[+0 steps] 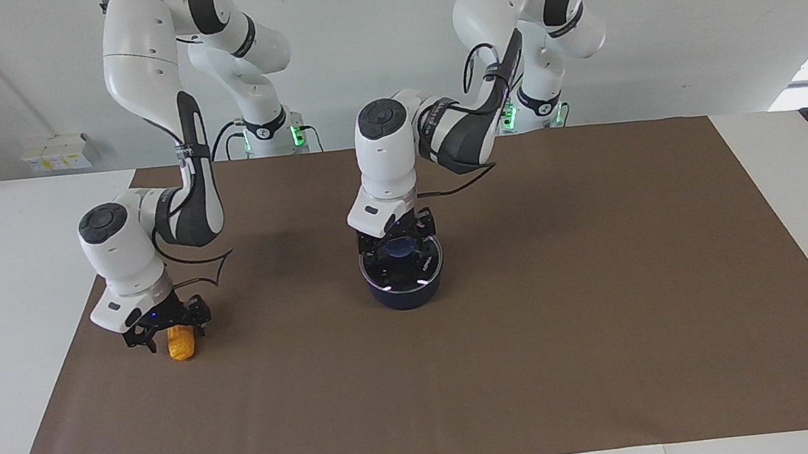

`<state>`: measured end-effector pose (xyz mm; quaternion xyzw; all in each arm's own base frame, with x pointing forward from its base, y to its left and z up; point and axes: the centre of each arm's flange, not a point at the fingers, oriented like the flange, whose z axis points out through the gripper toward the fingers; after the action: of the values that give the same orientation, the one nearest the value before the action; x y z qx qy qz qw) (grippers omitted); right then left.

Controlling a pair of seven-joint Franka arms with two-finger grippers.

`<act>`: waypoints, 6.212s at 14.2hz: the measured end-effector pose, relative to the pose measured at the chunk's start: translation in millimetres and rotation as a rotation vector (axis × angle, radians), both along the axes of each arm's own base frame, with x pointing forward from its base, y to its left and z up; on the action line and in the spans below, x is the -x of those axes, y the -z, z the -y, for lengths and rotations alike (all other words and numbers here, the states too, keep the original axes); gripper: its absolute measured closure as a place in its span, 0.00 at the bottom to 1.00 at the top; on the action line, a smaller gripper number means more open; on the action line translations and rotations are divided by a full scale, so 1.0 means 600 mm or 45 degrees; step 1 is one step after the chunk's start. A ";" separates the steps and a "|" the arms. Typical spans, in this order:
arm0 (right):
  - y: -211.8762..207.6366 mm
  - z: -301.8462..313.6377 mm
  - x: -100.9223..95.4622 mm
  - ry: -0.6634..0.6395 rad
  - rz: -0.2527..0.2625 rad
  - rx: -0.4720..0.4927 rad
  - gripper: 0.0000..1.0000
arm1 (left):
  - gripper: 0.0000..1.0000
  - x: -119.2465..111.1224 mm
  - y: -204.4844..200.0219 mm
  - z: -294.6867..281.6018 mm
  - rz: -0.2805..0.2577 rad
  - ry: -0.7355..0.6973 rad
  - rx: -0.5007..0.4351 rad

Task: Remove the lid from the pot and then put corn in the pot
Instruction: 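Grasp the lid knob with the left gripper while the right gripper grasps the corn, then lift the lid off with the left gripper while the right gripper lifts the corn, then set the lid down with the left gripper while the right gripper carries the corn, then lower the corn into the pot with the right gripper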

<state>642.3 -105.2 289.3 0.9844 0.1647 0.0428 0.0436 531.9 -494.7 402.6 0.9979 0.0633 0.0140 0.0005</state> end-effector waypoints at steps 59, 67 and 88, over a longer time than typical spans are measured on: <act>-0.176 -0.703 0.116 0.737 0.034 -0.271 0.61 | 0.00 -0.073 0.078 -0.802 0.062 0.519 -0.015; -0.109 -0.734 0.129 0.671 0.001 -0.241 0.61 | 0.00 -0.117 -0.114 -0.784 -0.041 0.519 0.016; -0.092 -0.731 0.129 0.590 0.011 -0.242 0.57 | 0.00 -0.004 -0.367 -0.797 -0.168 0.282 0.043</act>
<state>564.7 333.6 344.7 0.9954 -0.0704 0.0511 -0.0400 534.3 -16.7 623.0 0.9974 -0.0471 -0.0530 0.0148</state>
